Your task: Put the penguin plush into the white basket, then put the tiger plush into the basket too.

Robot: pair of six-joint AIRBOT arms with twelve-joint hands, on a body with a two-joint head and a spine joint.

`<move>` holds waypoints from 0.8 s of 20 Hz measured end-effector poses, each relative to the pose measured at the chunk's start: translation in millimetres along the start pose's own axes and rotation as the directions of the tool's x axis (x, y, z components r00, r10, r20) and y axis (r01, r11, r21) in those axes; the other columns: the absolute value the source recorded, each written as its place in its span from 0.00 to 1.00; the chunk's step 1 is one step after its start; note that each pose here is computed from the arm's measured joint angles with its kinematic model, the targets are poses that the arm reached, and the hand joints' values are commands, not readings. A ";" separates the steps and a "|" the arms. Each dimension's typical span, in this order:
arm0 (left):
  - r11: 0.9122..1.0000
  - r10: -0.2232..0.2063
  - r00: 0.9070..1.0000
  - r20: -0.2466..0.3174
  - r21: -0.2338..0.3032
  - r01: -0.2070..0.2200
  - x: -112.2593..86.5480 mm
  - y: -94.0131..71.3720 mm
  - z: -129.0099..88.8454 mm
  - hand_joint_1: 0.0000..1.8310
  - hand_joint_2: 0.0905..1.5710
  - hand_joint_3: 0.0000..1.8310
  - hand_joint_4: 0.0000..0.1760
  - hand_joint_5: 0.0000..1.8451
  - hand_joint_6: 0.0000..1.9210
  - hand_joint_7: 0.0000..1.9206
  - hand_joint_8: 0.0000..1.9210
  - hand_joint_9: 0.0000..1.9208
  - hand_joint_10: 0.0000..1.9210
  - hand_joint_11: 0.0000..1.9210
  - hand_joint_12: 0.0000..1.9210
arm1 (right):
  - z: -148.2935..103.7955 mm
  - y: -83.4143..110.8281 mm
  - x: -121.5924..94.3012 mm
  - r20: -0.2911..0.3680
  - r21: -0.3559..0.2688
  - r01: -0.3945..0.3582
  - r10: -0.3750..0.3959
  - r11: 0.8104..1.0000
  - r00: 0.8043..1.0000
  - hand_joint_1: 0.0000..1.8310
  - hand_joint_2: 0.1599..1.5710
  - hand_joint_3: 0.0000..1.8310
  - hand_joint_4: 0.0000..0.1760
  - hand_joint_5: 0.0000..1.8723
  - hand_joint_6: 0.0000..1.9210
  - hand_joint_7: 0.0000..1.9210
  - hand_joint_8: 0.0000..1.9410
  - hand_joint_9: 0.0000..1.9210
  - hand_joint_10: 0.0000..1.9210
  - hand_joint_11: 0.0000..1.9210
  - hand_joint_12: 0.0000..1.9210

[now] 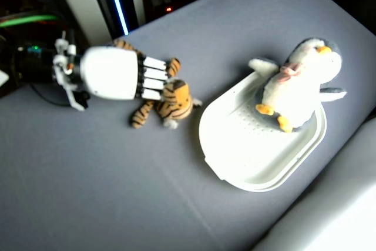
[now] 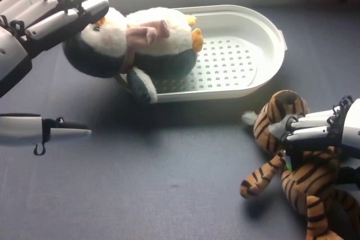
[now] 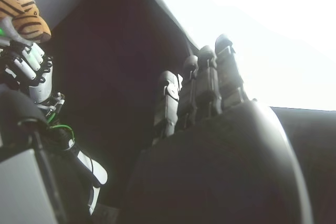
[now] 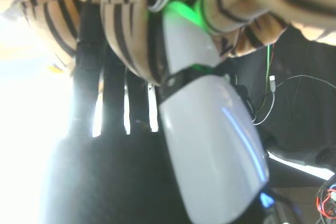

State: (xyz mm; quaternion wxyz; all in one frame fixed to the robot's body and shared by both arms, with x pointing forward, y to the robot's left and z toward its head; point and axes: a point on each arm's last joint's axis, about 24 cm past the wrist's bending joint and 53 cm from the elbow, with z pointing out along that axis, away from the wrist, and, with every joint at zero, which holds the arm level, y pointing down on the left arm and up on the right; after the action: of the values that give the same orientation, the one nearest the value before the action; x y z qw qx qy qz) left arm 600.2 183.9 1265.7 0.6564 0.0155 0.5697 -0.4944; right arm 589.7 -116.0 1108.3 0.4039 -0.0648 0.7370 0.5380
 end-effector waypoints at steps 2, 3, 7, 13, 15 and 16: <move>1.000 -0.002 1.000 0.005 0.000 0.002 -0.7 0.4 -1.4 0.45 0.52 0.00 0.52 0.07 0.00 0.03 0.00 0.01 0.00 0.01 0.01 | -7.2 9.1 -15.9 0.044 -0.020 -0.005 0.006 1.000 0.999 0.73 0.75 0.00 0.00 0.43 0.66 0.37 0.69 0.39 0.79 0.35 0.81; 1.000 -0.004 1.000 0.013 -0.006 0.004 -2.3 2.1 -2.7 0.46 0.52 0.00 0.51 0.07 0.00 0.03 0.00 0.01 0.00 0.01 0.01 | -15.4 20.3 -34.6 0.093 -0.061 0.000 0.006 0.998 0.996 0.72 0.76 0.00 0.00 0.41 0.73 0.37 0.68 0.35 0.79 0.29 0.78; 1.000 -0.005 1.000 0.016 0.000 0.005 -2.8 0.9 -3.2 0.46 0.52 0.00 0.56 0.08 0.00 0.03 0.00 0.02 0.00 0.03 0.02 | -24.7 57.1 -78.9 0.234 -0.205 0.021 0.028 0.978 0.972 0.64 0.77 0.00 0.00 0.43 0.64 0.36 0.77 0.37 0.80 0.39 0.90; 1.000 -0.010 1.000 0.017 -0.013 0.011 -2.5 4.3 -4.4 0.46 0.51 0.00 0.55 0.08 0.00 0.03 0.00 0.02 0.00 0.03 0.02 | -8.0 79.0 -132.1 0.383 -0.277 0.128 -0.013 0.952 0.924 0.74 0.71 0.00 0.00 0.49 0.61 0.43 0.61 0.42 0.68 0.35 0.77; 1.000 -0.011 1.000 0.013 -0.014 0.011 -1.5 4.8 -5.2 0.46 0.51 0.00 0.54 0.08 0.00 0.03 0.00 0.02 0.00 0.02 0.02 | 10.1 72.4 -147.1 0.407 -0.254 0.131 -0.017 0.958 0.913 0.74 0.72 0.00 0.00 0.48 0.65 0.43 0.63 0.39 0.68 0.31 0.74; 1.000 -0.014 1.000 0.012 -0.013 0.014 -0.7 4.7 -5.2 0.46 0.51 0.00 0.51 0.08 0.00 0.03 0.00 0.01 0.00 0.02 0.02 | 20.2 66.1 -153.3 0.413 -0.232 0.126 -0.020 0.964 0.910 0.75 0.73 0.00 0.00 0.47 0.65 0.39 0.66 0.38 0.74 0.30 0.79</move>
State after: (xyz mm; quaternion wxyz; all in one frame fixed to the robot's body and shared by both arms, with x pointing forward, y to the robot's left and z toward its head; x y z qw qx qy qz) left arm 599.7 189.8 1261.9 0.6564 0.0042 0.5691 -0.4952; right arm 667.4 -123.6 1257.3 0.5568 -0.0302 0.5586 0.6140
